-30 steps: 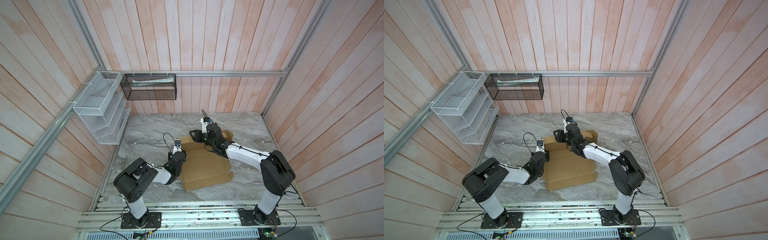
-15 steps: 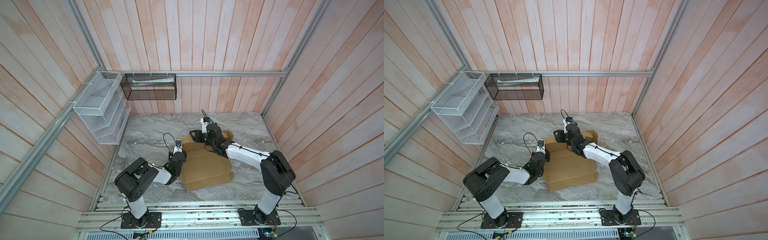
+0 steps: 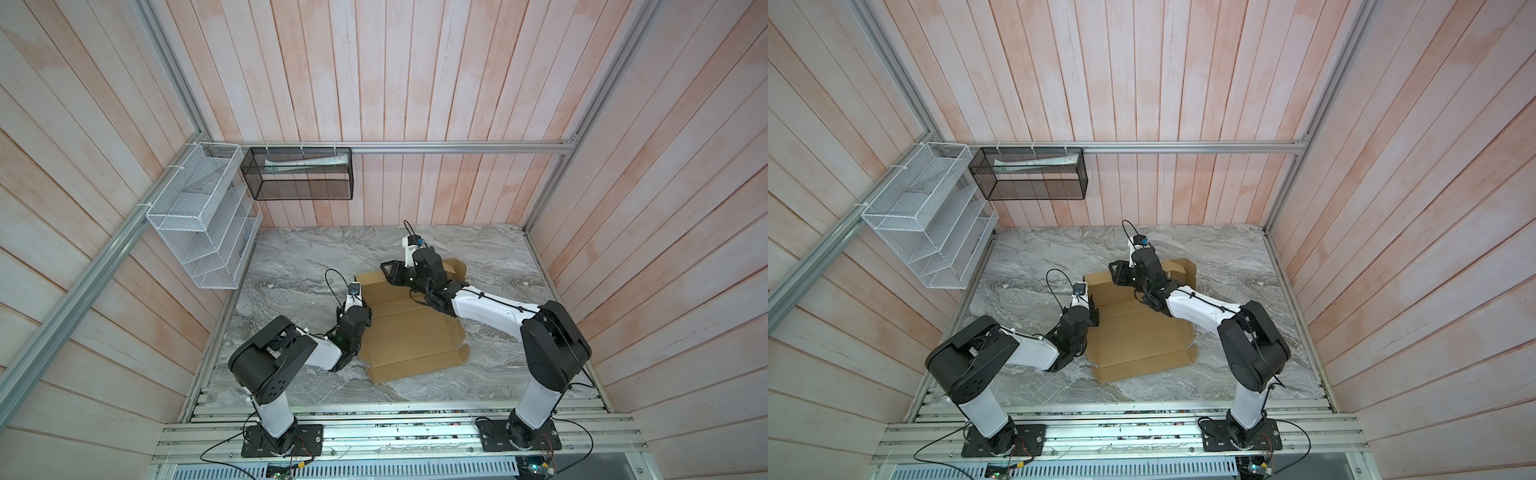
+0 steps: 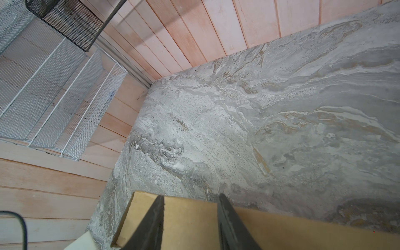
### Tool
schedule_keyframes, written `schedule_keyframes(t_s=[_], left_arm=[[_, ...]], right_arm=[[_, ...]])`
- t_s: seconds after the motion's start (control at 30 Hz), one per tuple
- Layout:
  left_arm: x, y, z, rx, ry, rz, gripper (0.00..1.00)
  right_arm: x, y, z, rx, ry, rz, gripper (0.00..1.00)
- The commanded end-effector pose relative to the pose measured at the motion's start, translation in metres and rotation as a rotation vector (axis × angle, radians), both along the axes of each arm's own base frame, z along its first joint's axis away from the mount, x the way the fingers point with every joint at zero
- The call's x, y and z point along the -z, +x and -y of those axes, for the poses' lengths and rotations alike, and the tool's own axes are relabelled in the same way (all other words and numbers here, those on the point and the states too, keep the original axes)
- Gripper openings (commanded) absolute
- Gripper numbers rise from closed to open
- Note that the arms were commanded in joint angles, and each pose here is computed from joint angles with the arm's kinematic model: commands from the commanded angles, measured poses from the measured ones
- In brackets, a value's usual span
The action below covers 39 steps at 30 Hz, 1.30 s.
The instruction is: Fold the paper box
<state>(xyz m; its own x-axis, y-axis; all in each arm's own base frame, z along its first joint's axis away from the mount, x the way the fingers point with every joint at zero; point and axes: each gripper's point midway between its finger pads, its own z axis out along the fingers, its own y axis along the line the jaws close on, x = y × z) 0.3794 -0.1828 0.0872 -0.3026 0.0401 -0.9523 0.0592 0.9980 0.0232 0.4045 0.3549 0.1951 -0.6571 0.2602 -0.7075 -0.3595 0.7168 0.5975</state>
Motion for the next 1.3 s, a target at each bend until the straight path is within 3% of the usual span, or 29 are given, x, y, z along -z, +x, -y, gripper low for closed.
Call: schedule_keyframes(t_s=[0.0, 0.2, 0.63, 0.83, 1.27], left_arm=[[0.001, -0.003, 0.000, -0.001, -0.027, -0.022, 0.31], [0.004, -0.003, 0.000, -0.001, -0.013, -0.029, 0.29], [0.002, -0.003, -0.012, -0.066, -0.011, -0.007, 0.00], [0.000, -0.003, -0.013, -0.074, -0.023, -0.001, 0.00], [0.004, -0.010, -0.018, -0.053, -0.054, -0.013, 0.00]], right_arm=[[0.021, 0.000, 0.003, 0.021, -0.031, -0.041, 0.42], [0.019, 0.002, 0.002, 0.022, -0.028, -0.037, 0.42], [0.014, 0.003, -0.001, 0.008, -0.015, -0.017, 0.42], [0.007, 0.006, -0.005, -0.008, -0.036, -0.004, 0.43], [-0.021, -0.004, 0.026, 0.020, -0.164, 0.073, 0.65]])
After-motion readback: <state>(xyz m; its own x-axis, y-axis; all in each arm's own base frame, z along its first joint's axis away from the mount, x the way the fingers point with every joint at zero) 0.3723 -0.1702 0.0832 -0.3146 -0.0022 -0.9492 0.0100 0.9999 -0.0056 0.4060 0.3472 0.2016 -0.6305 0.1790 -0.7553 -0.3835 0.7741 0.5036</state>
